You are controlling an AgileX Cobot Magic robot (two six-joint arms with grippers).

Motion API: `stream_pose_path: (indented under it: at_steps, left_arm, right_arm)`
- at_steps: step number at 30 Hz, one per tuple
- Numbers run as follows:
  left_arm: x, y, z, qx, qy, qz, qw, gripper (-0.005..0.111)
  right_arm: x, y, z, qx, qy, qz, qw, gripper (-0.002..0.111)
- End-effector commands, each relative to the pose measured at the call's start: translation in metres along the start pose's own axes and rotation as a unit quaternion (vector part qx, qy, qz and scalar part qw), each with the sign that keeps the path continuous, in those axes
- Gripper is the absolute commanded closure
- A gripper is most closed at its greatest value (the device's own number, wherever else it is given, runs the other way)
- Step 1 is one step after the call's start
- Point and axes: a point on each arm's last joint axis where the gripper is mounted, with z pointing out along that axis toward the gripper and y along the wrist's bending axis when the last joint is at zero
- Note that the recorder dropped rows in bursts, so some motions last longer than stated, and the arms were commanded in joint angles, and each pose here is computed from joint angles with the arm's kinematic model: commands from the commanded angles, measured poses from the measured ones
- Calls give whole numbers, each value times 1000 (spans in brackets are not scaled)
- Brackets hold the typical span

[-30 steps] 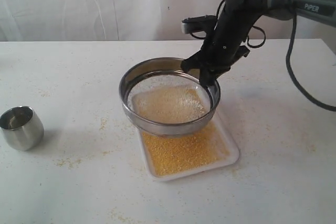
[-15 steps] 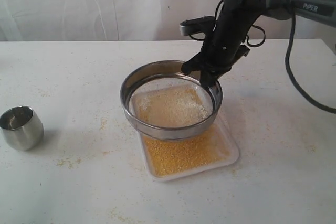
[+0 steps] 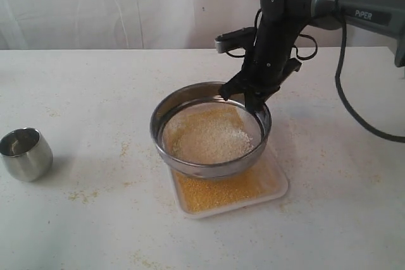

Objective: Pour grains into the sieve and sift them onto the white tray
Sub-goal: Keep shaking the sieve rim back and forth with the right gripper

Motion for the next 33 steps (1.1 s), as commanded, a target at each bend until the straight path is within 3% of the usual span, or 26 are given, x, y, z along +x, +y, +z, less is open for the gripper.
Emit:
stream_pose_path:
  at_steps: [1, 4, 5, 7, 8, 9, 11, 12, 13, 14, 16, 17, 18, 19, 20, 21, 22, 23, 24, 25, 26, 27, 28, 29, 30, 33]
  left_arm:
    - [1, 0, 0, 0, 0, -5, 1000, 107]
    - [1, 0, 0, 0, 0, -5, 1000, 107]
    - [1, 0, 0, 0, 0, -5, 1000, 107]
    - [1, 0, 0, 0, 0, -5, 1000, 107]
    - [1, 0, 0, 0, 0, -5, 1000, 107]
    - [1, 0, 0, 0, 0, -5, 1000, 107]
    - [1, 0, 0, 0, 0, -5, 1000, 107]
    - [1, 0, 0, 0, 0, -5, 1000, 107]
    - [1, 0, 0, 0, 0, -5, 1000, 107]
    - [1, 0, 0, 0, 0, -5, 1000, 107]
    - [1, 0, 0, 0, 0, -5, 1000, 107]
    - [1, 0, 0, 0, 0, -5, 1000, 107]
    - [1, 0, 0, 0, 0, -5, 1000, 107]
    - [1, 0, 0, 0, 0, -5, 1000, 107]
    - [1, 0, 0, 0, 0, -5, 1000, 107]
    - [1, 0, 0, 0, 0, -5, 1000, 107]
    - [1, 0, 0, 0, 0, -5, 1000, 107]
    - [1, 0, 0, 0, 0, -5, 1000, 107]
    - [1, 0, 0, 0, 0, -5, 1000, 107]
    - [1, 0, 0, 0, 0, -5, 1000, 107]
    - [1, 0, 0, 0, 0, -5, 1000, 107]
    - [1, 0, 0, 0, 0, -5, 1000, 107]
    - [1, 0, 0, 0, 0, -5, 1000, 107]
    - [1, 0, 0, 0, 0, -5, 1000, 107]
    - [1, 0, 0, 0, 0, -5, 1000, 107]
    - [1, 0, 0, 0, 0, -5, 1000, 107]
  right_arm:
    - [1, 15, -10, -91, -13, -142, 986, 108]
    - [-5, -10, -10, 13, -44, 97, 994, 108]
    - [-5, -3, -10, -26, -38, 69, 997, 108]
    - [-2, 22, -12, -152, -44, -128, 979, 108]
    - [-3, 25, -12, -155, -49, -151, 975, 108]
    - [-1, 20, -11, -126, -29, -126, 984, 108]
    - [-8, -5, -8, -12, -54, 84, 995, 108]
    - [-8, -4, -9, -25, -55, 114, 992, 108]
    - [-3, 22, -12, -152, -38, -82, 984, 108]
    - [-4, 27, -12, -162, -54, -147, 974, 108]
    - [-6, -1, -8, -21, -40, 9, 999, 108]
    - [-6, -7, -9, -10, -44, 111, 993, 108]
    - [-4, 5, -9, -71, -33, 37, 996, 108]
    - [-1, 20, -10, -125, -31, -146, 981, 108]
    - [0, 16, -9, -103, -16, -124, 987, 108]
    - [-5, -5, -8, -6, -36, 65, 997, 108]
    - [-5, -1, -8, -31, -34, 82, 996, 108]
    - [0, 18, -10, -116, -15, -54, 992, 108]
    - [-2, 25, -10, -128, -30, -136, 982, 108]
    - [1, 15, -9, -70, -2, -96, 993, 108]
    - [-7, -2, -9, 3, -41, 67, 997, 108]
    - [-7, 2, -9, -20, -40, 103, 994, 108]
    - [-1, 25, -10, -115, -13, -71, 991, 108]
    - [-3, 34, -9, -135, -31, -159, 977, 108]
    - [-2, 35, -10, -122, -24, -163, 979, 108]
    - [-7, 5, -10, 48, -34, 39, 998, 108]
